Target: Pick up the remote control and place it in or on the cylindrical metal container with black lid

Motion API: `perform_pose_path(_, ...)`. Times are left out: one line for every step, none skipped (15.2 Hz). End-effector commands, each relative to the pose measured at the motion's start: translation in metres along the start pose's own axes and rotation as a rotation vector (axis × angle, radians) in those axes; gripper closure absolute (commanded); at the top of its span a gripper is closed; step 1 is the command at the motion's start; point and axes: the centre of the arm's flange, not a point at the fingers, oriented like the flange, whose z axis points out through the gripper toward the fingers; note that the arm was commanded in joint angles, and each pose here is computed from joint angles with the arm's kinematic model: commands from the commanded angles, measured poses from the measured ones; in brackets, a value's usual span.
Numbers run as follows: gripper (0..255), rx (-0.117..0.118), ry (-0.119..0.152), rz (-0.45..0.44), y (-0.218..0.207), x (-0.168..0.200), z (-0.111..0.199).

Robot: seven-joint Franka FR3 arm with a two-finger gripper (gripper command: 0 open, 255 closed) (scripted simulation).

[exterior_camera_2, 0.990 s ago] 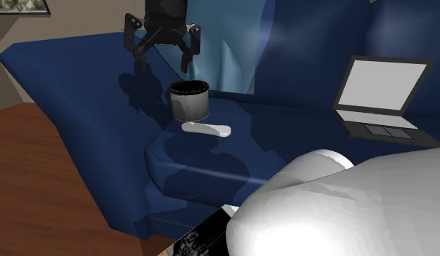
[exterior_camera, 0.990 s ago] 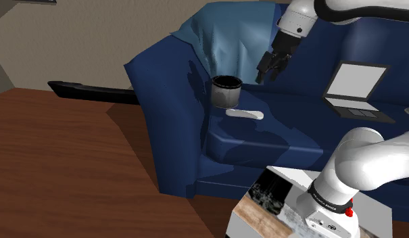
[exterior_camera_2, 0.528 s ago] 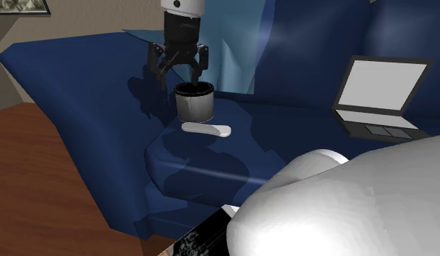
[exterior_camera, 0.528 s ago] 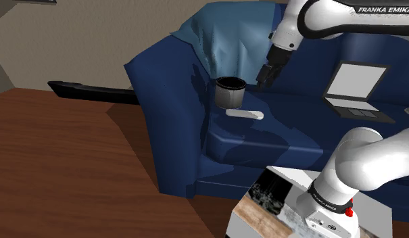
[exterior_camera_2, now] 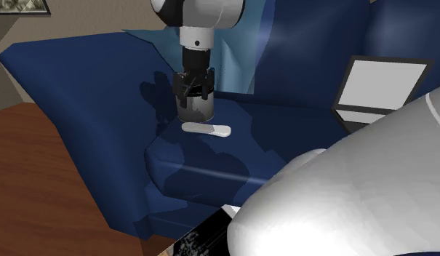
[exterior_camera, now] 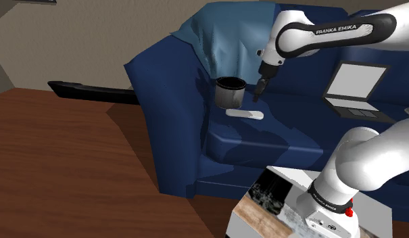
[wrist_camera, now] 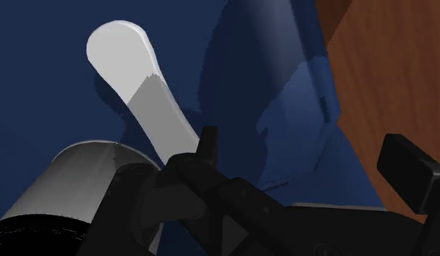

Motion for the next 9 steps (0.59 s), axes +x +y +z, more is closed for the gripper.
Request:
perform_pose_path(0, -0.006, -0.017, -0.056, 0.016, 0.008, 0.019)
perform_pose_path(0, -0.009, -0.025, -0.082, 0.025, 0.012, 0.028)
perform_pose_path(0, -0.012, -0.034, -0.109, 0.033, 0.017, 0.037)
perform_pose_path(0, -0.014, -0.042, -0.135, 0.041, 0.021, 0.046)
perform_pose_path(0, -0.017, -0.050, -0.161, 0.050, 0.026, 0.056)
perform_pose_path(0, -0.020, -0.059, -0.187, 0.058, 0.030, 0.065)
perform_pose_path(0, -0.022, -0.067, -0.213, 0.066, 0.035, 0.074)
perform_pose_path(0, -0.025, -0.075, -0.239, 0.074, 0.040, 0.084)
perform_pose_path(0, -0.028, -0.084, -0.265, 0.081, 0.045, 0.093)
